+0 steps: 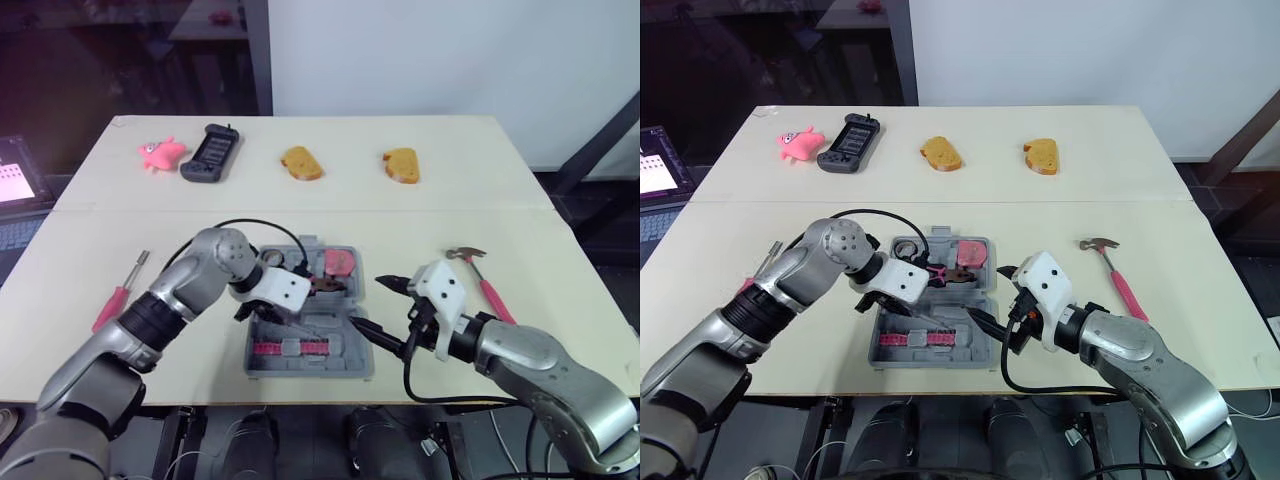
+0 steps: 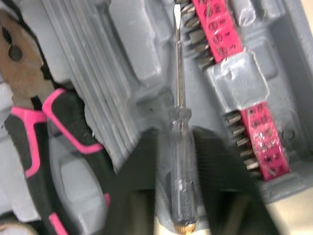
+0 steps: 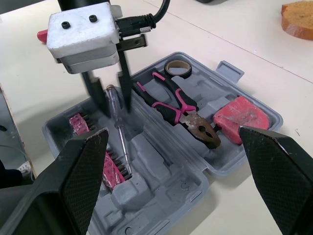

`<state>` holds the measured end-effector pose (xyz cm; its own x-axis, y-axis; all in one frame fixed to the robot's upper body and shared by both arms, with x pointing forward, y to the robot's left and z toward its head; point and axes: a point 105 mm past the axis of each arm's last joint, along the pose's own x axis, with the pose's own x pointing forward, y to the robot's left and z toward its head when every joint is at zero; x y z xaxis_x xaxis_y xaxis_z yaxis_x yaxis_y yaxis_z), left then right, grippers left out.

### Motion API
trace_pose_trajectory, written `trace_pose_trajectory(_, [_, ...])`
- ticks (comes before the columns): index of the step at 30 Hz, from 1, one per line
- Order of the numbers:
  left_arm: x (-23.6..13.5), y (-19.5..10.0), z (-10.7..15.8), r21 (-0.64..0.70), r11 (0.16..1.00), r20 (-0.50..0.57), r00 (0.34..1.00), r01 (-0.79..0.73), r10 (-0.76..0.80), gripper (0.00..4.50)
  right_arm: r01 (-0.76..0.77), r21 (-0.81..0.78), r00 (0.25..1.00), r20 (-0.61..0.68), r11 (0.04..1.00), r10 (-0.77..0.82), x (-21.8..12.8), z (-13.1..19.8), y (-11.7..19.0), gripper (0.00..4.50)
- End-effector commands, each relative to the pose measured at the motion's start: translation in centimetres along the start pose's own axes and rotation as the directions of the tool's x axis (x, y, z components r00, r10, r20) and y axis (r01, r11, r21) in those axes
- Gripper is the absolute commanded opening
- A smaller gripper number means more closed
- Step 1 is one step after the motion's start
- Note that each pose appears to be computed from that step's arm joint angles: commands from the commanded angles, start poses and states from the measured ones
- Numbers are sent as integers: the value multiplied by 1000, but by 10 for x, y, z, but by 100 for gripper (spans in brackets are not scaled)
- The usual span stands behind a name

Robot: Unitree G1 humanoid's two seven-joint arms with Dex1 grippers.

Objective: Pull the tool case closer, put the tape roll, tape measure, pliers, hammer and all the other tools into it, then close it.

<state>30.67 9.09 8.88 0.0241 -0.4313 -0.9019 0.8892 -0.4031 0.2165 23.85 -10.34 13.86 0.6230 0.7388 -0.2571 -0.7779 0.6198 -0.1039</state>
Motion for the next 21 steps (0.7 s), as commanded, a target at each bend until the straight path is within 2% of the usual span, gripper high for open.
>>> trace_pose_trajectory(1, [-4,1,2,18,1000,-1,1000,-12,12,231,-7,-33,999,37,999,8,-1,9,4,450])
trace_pose_trajectory(17, [7,-2,-4,16,1000,-32,999,2,-2,231,0,-27,999,39,1000,1,-3,9,5,450])
trace_pose_trajectory(19, [7,-2,-4,14,1000,-32,1000,2,-1,177,0,-28,999,39,1000,1,-3,9,5,450])
trace_pose_trajectory(21, [7,-2,-4,12,1000,-33,999,4,-4,94,1,-27,999,39,1000,0,-3,9,5,450])
